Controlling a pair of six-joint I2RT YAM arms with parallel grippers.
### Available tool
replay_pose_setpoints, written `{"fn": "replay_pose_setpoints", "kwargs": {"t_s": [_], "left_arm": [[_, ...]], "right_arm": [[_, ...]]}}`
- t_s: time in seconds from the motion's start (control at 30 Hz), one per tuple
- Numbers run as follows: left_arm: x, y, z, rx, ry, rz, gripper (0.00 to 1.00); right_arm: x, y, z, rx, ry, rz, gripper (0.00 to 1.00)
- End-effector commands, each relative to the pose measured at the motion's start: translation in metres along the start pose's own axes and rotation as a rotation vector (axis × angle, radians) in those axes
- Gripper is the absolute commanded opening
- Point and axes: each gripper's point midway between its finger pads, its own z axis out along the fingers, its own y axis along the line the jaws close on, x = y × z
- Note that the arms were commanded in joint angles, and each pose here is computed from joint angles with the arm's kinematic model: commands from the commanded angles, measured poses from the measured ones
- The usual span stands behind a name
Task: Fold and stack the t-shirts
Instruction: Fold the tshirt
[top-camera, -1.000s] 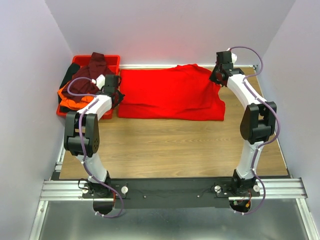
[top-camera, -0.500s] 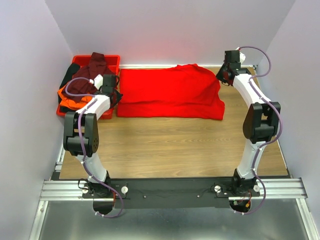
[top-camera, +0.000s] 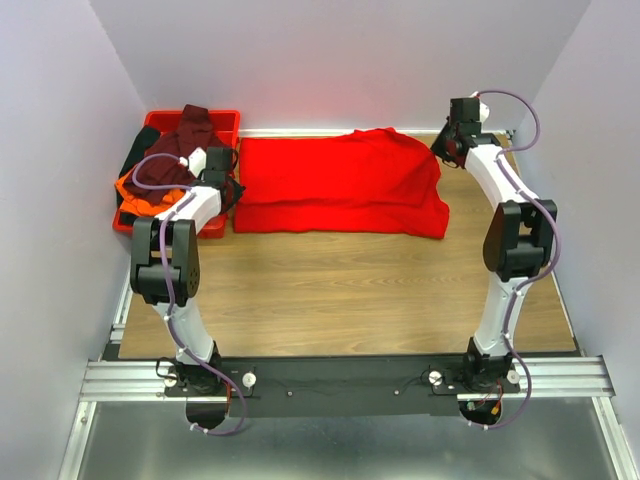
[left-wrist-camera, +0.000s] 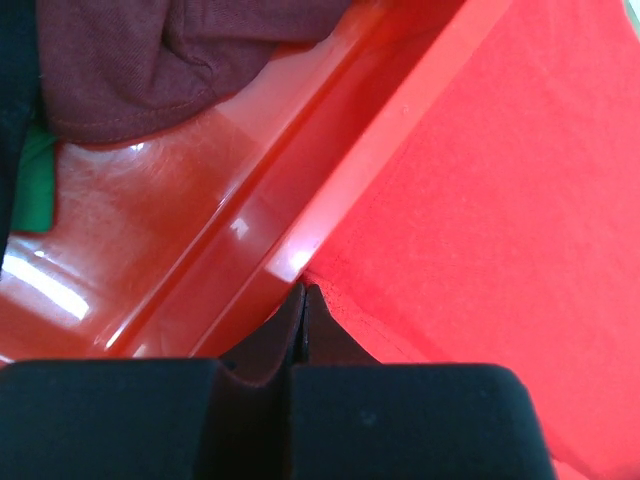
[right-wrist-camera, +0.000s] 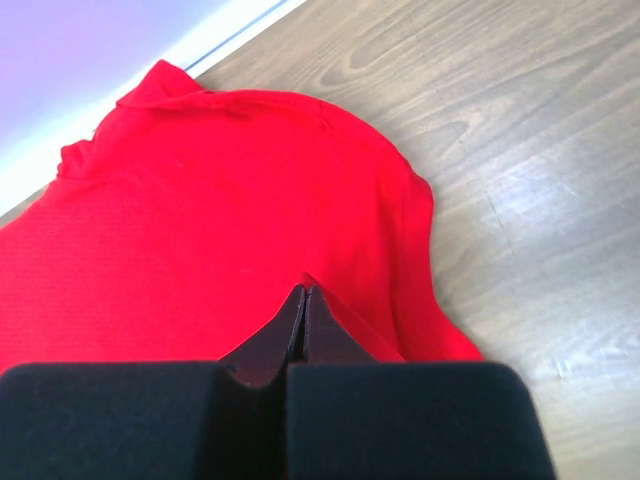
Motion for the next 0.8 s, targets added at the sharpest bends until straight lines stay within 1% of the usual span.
{"fn": "replay_pose_setpoints", "kwargs": {"t_s": [0.0,0.33,0.37,0.4,0.43,0.47,0.5,0.53,0.57,0.63,0.67,0.73,0.77], "left_arm": [[-0.012,-0.008,0.009,0.019,-0.022,0.003,0.00],[-0.015,-0.026,0.017,0.092,-0.022,0.029,0.00],[-0.015,-0.028,0.017,0.103,-0.016,0.032,0.02],[-0.016,-0.032,0.016,0.120,-0.021,0.043,0.08],[-0.017,-0.035,0.015,0.132,-0.022,0.048,0.17],[-0.018,-0.038,0.013,0.151,-0.020,0.054,0.37],[-0.019,-0.040,0.012,0.159,-0.022,0.061,0.44],[-0.023,-0.043,0.008,0.173,-0.031,0.071,0.50],[-0.023,-0.043,0.005,0.176,-0.034,0.071,0.56],[-0.026,-0.043,-0.002,0.186,-0.046,0.073,0.59],[-0.031,-0.045,-0.010,0.198,-0.059,0.072,0.61],[-0.025,-0.039,-0.016,0.191,-0.047,0.067,0.61],[-0.027,-0.040,-0.026,0.201,-0.056,0.052,0.61]], "right_arm": [[-0.006,0.005,0.015,-0.031,-0.003,0.005,0.00],[-0.008,0.013,0.040,-0.062,0.004,-0.020,0.01],[-0.011,0.014,0.042,-0.071,0.003,-0.021,0.01],[-0.012,0.017,0.046,-0.087,0.005,-0.023,0.04],[-0.013,0.019,0.048,-0.094,0.005,-0.027,0.15],[-0.013,0.022,0.049,-0.112,0.011,-0.039,0.23],[-0.014,0.024,0.049,-0.125,0.010,-0.045,0.33],[-0.016,0.027,0.047,-0.135,0.007,-0.050,0.52],[-0.017,0.028,0.044,-0.141,0.006,-0.055,0.59],[-0.019,0.029,0.038,-0.148,0.005,-0.058,0.69],[-0.019,0.028,0.032,-0.148,0.006,-0.056,0.71],[-0.016,0.026,0.023,-0.145,0.014,-0.052,0.70],[-0.006,0.019,0.013,-0.135,0.037,-0.044,0.68]]}}
